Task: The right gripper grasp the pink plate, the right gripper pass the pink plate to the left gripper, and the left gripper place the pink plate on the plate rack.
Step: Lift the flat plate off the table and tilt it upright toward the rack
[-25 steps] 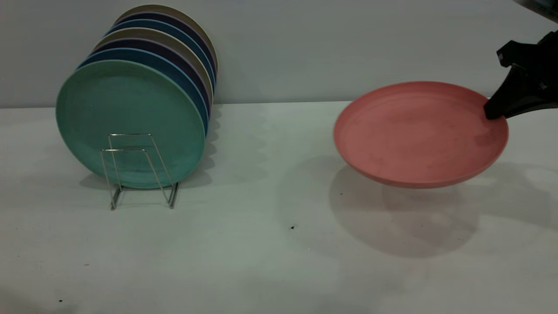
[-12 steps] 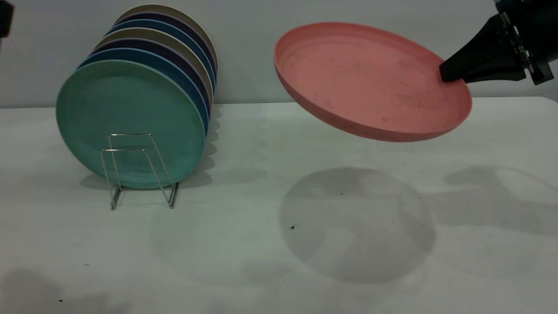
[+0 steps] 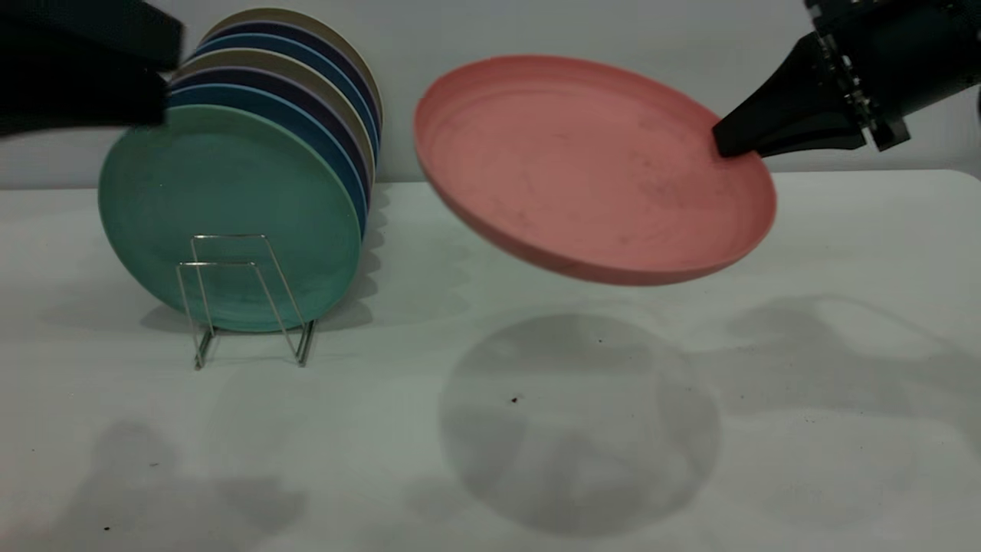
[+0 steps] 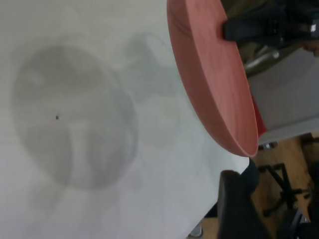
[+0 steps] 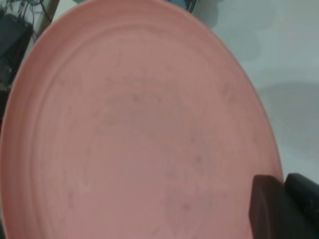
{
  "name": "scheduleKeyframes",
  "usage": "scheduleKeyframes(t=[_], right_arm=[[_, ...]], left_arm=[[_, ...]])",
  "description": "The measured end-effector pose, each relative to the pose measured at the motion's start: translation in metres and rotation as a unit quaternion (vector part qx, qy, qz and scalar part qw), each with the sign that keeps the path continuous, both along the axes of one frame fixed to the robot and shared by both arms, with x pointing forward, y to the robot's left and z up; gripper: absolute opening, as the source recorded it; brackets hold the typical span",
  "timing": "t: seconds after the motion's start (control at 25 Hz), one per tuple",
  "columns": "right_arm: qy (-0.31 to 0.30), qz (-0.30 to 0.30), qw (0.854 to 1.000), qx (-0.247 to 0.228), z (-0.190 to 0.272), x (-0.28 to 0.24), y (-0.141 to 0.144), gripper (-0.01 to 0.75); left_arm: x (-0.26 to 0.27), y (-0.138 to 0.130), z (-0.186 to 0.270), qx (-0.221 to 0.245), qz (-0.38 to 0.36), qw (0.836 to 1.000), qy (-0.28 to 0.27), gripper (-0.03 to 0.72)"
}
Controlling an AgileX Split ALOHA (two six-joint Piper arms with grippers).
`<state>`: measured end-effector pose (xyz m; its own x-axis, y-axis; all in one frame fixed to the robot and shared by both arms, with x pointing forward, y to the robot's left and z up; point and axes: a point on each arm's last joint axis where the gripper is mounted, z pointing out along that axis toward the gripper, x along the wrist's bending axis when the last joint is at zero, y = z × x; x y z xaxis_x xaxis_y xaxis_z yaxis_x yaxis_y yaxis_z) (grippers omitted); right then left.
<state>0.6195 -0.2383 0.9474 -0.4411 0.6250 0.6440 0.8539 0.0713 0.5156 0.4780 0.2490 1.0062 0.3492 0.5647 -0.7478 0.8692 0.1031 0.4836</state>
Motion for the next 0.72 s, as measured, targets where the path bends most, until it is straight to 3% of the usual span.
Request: scheduleKeyframes(t=[0.36,0.72], right_arm=[[-0.003,0.006,1.0,-0.013,-0.002,0.0,-0.001,0.019],[-0.006,0.02,1.0,-0.017,-0.002,-0.002,-0.001,0.019]], left_arm=[[0.018,-0.001,-0.037,-0.016,-0.018,0.999,0.02,0.402],[0.022,-0.003,-0.041,-0.045,-0.017,0.999,0.023,0.402]])
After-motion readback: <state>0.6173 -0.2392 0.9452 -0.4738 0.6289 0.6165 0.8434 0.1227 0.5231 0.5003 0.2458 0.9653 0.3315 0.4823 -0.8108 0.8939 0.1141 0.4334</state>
